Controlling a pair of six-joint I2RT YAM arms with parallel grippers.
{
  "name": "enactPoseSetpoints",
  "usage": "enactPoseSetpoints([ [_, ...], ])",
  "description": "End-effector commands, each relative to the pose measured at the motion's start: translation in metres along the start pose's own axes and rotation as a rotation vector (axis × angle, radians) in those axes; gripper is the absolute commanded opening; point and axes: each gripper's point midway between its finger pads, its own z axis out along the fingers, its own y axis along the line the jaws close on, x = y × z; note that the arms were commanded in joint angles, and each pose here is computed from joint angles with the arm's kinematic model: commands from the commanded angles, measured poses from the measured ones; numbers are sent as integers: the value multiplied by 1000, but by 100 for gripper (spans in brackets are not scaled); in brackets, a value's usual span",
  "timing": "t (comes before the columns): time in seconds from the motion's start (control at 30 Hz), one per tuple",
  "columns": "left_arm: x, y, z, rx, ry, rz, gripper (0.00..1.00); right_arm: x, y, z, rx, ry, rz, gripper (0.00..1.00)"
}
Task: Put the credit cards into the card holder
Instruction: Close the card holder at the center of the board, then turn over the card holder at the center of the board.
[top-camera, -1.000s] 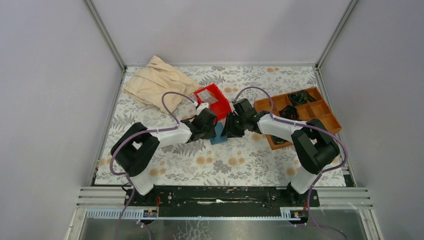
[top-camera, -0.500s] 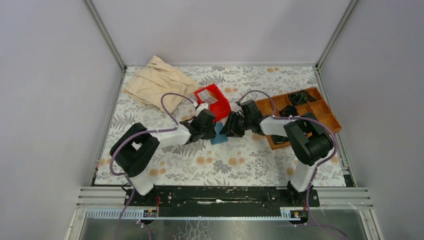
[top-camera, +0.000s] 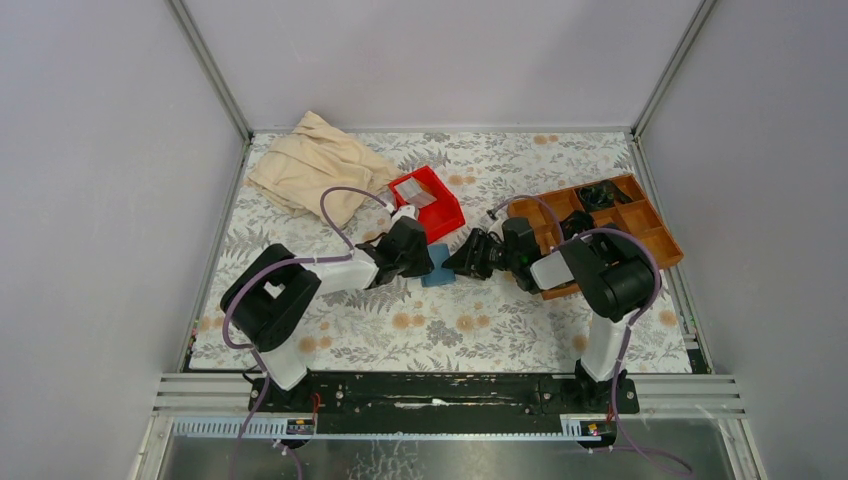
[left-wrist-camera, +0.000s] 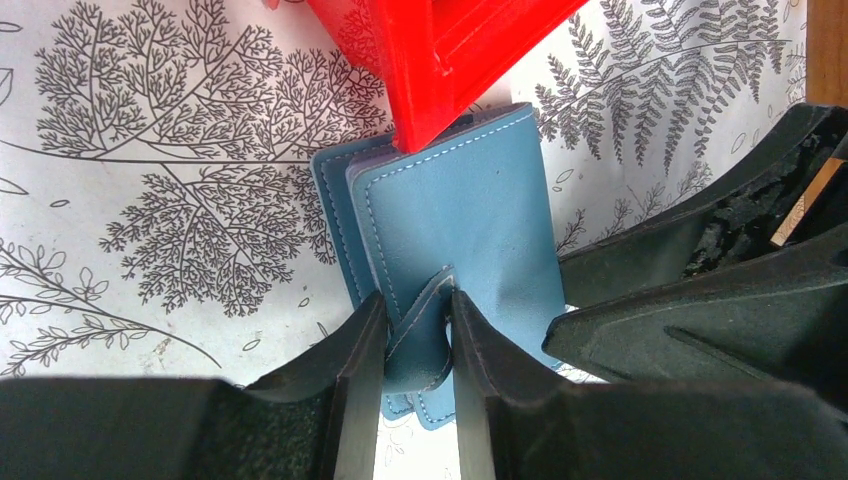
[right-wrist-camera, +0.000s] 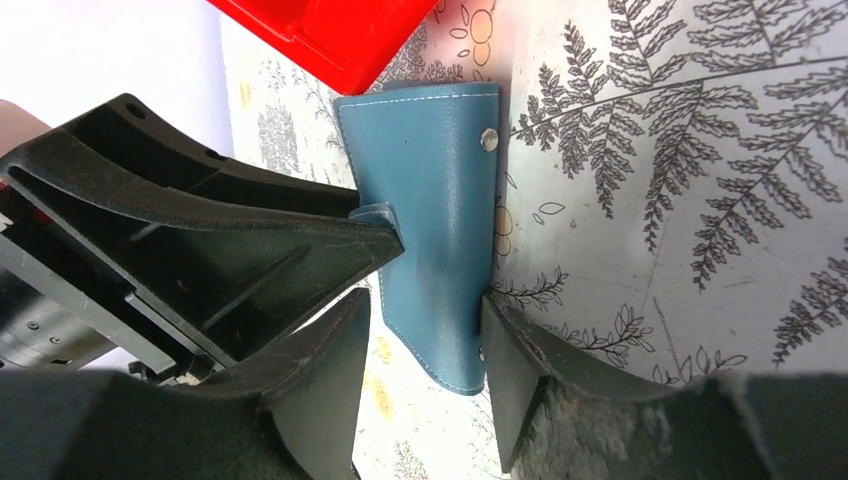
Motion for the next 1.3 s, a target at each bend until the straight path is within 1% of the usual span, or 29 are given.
enactPoseSetpoints([
  [0.0, 181, 128, -28, -358, 622, 65, 9, 91, -36, 12, 92, 247, 98, 53],
  [0.3, 195, 127, -34, -325, 659, 40, 9, 108, -27, 29, 46, 283, 94, 50],
  [0.47, 203, 124, -36, -302, 686, 33, 8, 112, -19, 34, 29, 292, 83, 45],
  [0.63, 213, 116, -40, -271, 726, 40, 8, 111, -12, 35, 21, 289, 77, 34],
  [0.7, 214, 113, -42, -262, 728, 43, 8, 110, -10, 37, 21, 286, 86, 25],
  [0.77, 213, 111, -44, -252, 727, 46, 9, 108, -8, 38, 20, 279, 89, 12],
  [0.8, 212, 110, -45, -252, 725, 46, 10, 106, -6, 39, 22, 276, 86, 3],
  [0.83, 210, 109, -46, -253, 719, 45, 11, 104, -5, 39, 26, 272, 78, 0],
  [0.93, 202, 105, -47, -259, 688, 38, 18, 97, 0, 36, 58, 258, 40, 0],
  [1.03, 184, 97, -47, -267, 629, 38, 24, 86, -1, 27, 144, 228, -20, 0],
  [1.13, 156, 80, -47, -259, 545, 48, 33, 67, 3, 13, 245, 183, -122, 0],
  [1.27, 118, 53, -51, -224, 439, 57, 41, 38, 5, -12, 404, 119, -262, 0],
])
